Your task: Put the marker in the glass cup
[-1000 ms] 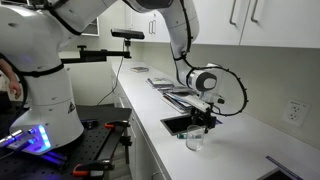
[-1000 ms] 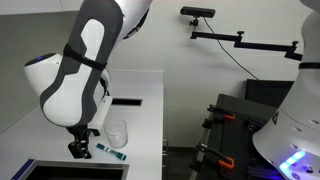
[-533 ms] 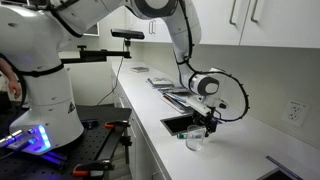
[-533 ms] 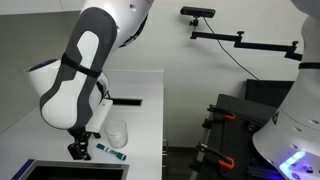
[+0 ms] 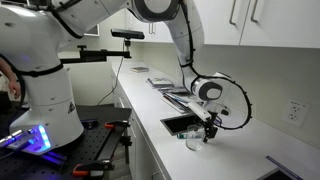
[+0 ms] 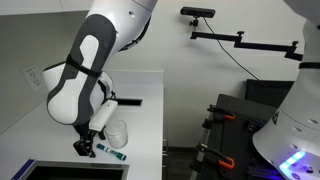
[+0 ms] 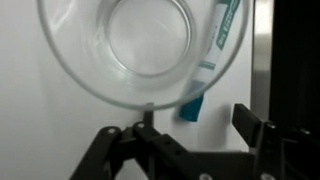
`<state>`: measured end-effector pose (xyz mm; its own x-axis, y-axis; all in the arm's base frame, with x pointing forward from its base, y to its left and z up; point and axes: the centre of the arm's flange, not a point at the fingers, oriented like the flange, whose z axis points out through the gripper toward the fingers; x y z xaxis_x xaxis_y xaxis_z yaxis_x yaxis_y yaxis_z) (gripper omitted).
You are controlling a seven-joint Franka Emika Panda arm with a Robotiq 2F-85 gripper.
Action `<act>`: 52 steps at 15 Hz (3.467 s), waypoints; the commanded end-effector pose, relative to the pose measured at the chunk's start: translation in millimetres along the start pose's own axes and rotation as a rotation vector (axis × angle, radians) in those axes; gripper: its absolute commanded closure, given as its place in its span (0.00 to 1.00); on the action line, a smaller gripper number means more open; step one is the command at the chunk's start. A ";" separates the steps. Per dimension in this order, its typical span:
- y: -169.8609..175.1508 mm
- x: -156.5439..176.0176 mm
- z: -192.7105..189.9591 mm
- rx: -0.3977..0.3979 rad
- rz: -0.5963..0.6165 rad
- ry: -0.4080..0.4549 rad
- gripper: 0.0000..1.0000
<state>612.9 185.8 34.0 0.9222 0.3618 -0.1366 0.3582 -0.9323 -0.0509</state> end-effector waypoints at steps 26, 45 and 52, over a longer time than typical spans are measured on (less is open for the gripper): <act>-17.1 -28.3 -87.7 0.058 0.008 0.360 0.95; 25.3 -96.0 -130.2 0.016 0.017 0.806 0.95; 43.6 -103.2 -166.2 -0.013 0.038 0.833 0.95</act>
<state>579.2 116.3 209.9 0.7230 0.2234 0.6538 0.3268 -0.9443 -0.0388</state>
